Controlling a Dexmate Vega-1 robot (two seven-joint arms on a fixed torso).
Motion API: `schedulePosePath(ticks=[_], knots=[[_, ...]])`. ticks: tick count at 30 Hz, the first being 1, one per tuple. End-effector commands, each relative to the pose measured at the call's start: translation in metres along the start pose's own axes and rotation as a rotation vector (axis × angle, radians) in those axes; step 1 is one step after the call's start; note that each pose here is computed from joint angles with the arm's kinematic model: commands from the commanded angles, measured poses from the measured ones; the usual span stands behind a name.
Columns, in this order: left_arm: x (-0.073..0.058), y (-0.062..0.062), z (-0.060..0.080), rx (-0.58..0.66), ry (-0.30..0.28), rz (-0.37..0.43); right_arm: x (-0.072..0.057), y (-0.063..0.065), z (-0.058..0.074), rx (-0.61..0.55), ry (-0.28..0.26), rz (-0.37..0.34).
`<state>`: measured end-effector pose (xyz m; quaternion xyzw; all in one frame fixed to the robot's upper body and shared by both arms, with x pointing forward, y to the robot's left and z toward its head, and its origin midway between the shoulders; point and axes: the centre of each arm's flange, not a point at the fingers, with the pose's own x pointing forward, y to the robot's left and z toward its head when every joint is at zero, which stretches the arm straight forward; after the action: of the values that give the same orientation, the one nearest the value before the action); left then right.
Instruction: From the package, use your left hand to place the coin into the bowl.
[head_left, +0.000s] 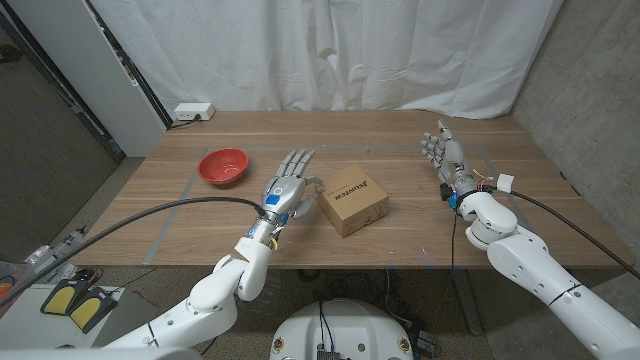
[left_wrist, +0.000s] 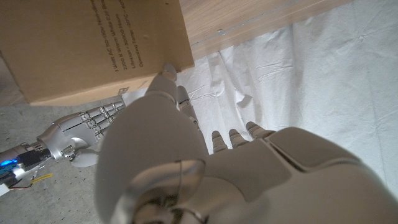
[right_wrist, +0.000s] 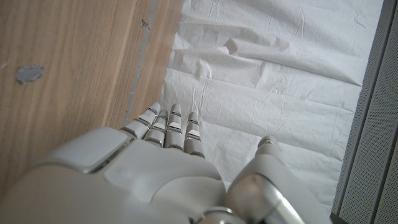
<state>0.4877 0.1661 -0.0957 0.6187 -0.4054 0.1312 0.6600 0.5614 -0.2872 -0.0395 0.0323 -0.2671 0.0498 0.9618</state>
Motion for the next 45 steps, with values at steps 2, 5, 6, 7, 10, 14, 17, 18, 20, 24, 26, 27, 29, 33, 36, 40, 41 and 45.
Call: schedulePosePath(ticks=[2,5,6,7,10,14,17,18,20,24,26,27,29,33,36,40,41,45], knots=[[0.0021,-0.0046,-0.005,0.002,-0.004,-0.019,-0.0001,0.0026,0.001,-0.001,-0.006,0.0],[0.0022,-0.0048,-0.0047,-0.003,-0.008,-0.022,-0.0008,0.003,0.0,0.002,-0.005,-0.001],[0.0021,-0.0048,-0.0045,-0.004,-0.009,-0.021,-0.0012,0.0032,-0.0003,0.002,-0.005,-0.002],[0.002,-0.0048,-0.0044,-0.006,-0.01,-0.02,-0.0015,0.0032,-0.0005,0.004,-0.006,-0.002],[0.0019,-0.0047,-0.0042,-0.012,-0.011,-0.024,-0.0022,0.0035,-0.0006,0.002,0.003,0.001],[0.0019,-0.0047,-0.004,-0.017,-0.016,-0.024,-0.0028,0.0046,-0.0001,0.002,0.001,0.0],[0.0018,-0.0048,-0.004,-0.021,-0.018,-0.025,-0.0031,0.0054,0.0002,0.001,-0.001,0.001],[0.0019,-0.0051,-0.004,-0.023,-0.019,-0.027,-0.0033,0.0055,0.0002,0.002,-0.002,0.001],[0.0022,-0.0056,-0.0041,-0.026,-0.021,-0.027,-0.0037,0.0053,0.0001,0.003,-0.003,-0.001],[0.0034,-0.0074,-0.0046,-0.031,-0.022,-0.03,-0.0044,0.0046,-0.0005,0.004,-0.003,-0.005],[0.004,-0.0083,-0.005,-0.03,-0.023,-0.028,-0.0045,0.0041,-0.0011,0.005,-0.002,-0.006],[0.0044,-0.0086,-0.0052,-0.031,-0.023,-0.028,-0.0045,0.0039,-0.0014,0.006,-0.001,-0.007],[0.0054,-0.009,-0.006,-0.031,-0.023,-0.028,-0.0045,0.0037,-0.0019,0.007,-0.001,-0.009],[0.0072,-0.0099,-0.0079,-0.029,-0.021,-0.028,-0.0042,0.0033,-0.0025,0.011,-0.001,-0.013],[0.0086,-0.0106,-0.0093,-0.028,-0.021,-0.029,-0.0035,0.0035,-0.0027,0.012,-0.002,-0.013],[0.0097,-0.0108,-0.01,-0.031,-0.024,-0.024,-0.0022,0.0045,-0.0026,0.011,-0.001,-0.011],[0.0097,-0.0108,-0.0101,-0.033,-0.024,-0.021,-0.0019,0.0047,-0.0023,0.011,-0.002,-0.011],[0.0099,-0.0107,-0.0105,-0.038,-0.022,-0.015,-0.0011,0.0052,-0.0012,0.01,-0.004,-0.008]])
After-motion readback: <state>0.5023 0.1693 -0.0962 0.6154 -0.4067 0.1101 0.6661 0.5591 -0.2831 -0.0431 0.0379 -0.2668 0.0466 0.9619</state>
